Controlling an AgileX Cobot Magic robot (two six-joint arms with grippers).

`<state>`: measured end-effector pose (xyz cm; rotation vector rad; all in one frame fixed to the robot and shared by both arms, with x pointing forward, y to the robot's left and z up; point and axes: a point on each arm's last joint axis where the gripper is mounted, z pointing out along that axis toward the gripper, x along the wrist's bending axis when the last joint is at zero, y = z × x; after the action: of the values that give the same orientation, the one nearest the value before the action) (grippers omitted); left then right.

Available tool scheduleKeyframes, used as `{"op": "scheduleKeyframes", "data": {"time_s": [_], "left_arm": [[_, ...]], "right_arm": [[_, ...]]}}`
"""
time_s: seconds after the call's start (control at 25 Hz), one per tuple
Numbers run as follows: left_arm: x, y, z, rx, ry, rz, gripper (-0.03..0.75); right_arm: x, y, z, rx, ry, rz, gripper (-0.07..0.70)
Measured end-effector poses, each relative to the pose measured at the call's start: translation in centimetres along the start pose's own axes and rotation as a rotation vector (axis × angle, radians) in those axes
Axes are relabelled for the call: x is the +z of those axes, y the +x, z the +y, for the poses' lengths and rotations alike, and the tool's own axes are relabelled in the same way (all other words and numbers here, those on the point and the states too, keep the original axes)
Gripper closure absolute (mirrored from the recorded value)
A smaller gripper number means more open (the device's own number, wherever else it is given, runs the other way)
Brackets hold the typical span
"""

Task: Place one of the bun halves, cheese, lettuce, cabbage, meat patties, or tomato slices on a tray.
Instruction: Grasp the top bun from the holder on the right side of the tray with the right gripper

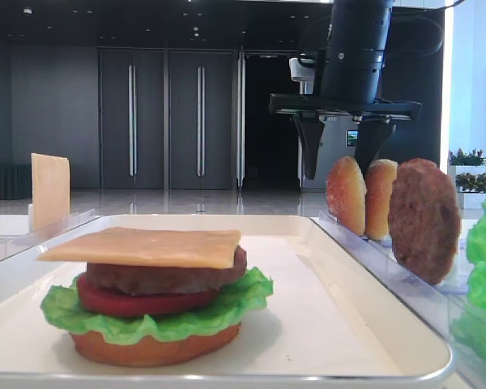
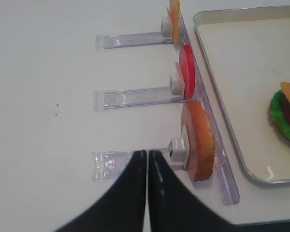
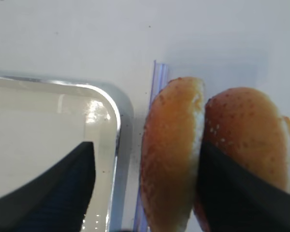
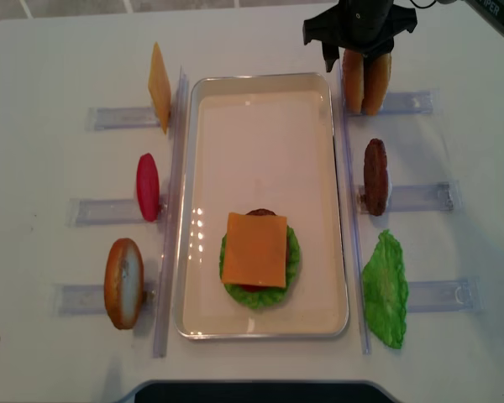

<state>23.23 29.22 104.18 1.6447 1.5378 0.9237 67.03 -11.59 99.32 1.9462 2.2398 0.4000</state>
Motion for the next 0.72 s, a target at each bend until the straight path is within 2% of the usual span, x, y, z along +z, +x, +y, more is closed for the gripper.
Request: {"op": "scheduleKeyframes", "data": {"time_s": [0.4, 0.72], "left_arm": [[0.0, 0.0, 0.0, 0.0, 0.0, 0.0, 0.722], [0.0, 0.0, 0.0, 0.0, 0.0, 0.0, 0.722]], "right_arm": [[0.02, -0.4, 0.03, -0.022, -0.003, -0.044, 0.393], [0.02, -0.41, -0.01, -0.021, 0.002, -0.046, 0.395]]}}
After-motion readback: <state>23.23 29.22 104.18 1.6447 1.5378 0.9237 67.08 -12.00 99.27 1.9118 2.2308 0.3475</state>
